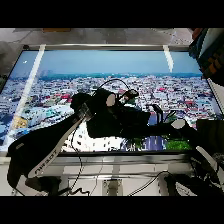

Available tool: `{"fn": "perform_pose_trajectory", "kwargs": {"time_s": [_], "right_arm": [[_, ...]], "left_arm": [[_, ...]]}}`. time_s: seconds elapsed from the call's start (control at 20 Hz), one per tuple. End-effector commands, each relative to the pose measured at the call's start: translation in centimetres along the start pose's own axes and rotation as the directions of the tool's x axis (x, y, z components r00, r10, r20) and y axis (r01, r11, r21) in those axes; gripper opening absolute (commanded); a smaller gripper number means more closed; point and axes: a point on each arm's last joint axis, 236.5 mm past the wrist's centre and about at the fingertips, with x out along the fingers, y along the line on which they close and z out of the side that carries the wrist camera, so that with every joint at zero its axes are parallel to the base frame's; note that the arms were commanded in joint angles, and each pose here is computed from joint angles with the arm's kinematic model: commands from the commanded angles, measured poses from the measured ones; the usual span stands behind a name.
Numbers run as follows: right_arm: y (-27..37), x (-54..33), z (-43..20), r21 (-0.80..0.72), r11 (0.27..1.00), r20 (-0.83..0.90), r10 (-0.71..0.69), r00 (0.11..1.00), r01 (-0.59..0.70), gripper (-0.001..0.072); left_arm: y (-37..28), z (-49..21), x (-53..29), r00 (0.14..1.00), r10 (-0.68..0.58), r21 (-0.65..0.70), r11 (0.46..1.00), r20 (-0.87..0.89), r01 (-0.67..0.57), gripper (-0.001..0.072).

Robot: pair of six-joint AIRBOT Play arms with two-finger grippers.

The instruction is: Fold the clothes and pants, and hang the long-sleeved shirts on hangers.

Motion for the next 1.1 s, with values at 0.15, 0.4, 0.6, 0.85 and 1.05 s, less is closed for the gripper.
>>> {"fn": "perform_pose_trajectory", "kwargs": {"time_s": [0.15, 0.4, 0.6, 0.85, 1.05], "right_arm": [[-0.5, 0.0, 0.9, 0.007, 1.0, 0.04, -0.022, 0.999, 0.022, 0.0034], [-3.3, -1.6, 7.7, 0.179, 0.979, 0.305, -0.148, 0.941, 0.096, 0.0031], [-2.4, -2.8, 14.5, 0.149, 0.984, 0.42, -0.153, 0.894, 0.099, 0.003], [-2.2, -0.8, 22.9, 0.112, 0.989, 0.455, -0.139, 0.879, 0.098, 0.003], [-0.1, -2.2, 29.3, 0.036, 0.994, 0.541, -0.103, 0.834, 0.099, 0.003]], "left_arm": [[8.1, 2.3, -0.9, 0.941, 0.325, -0.011, 0.946, 0.098, -0.325, 0.0019], [9.7, 4.8, -1.8, 0.907, 0.367, -0.006, 0.927, 0.209, -0.374, 0.0018], [11.2, 7.9, -3.3, 0.856, 0.384, -0.037, 0.918, 0.347, -0.396, 0.0018], [16.2, 9.4, -6.1, 0.776, 0.441, -0.276, 0.896, 0.451, -0.349, 0.0016], [22.1, 9.4, -10.2, 0.697, 0.521, -0.534, 0.814, 0.492, -0.23, 0.0012]]}}
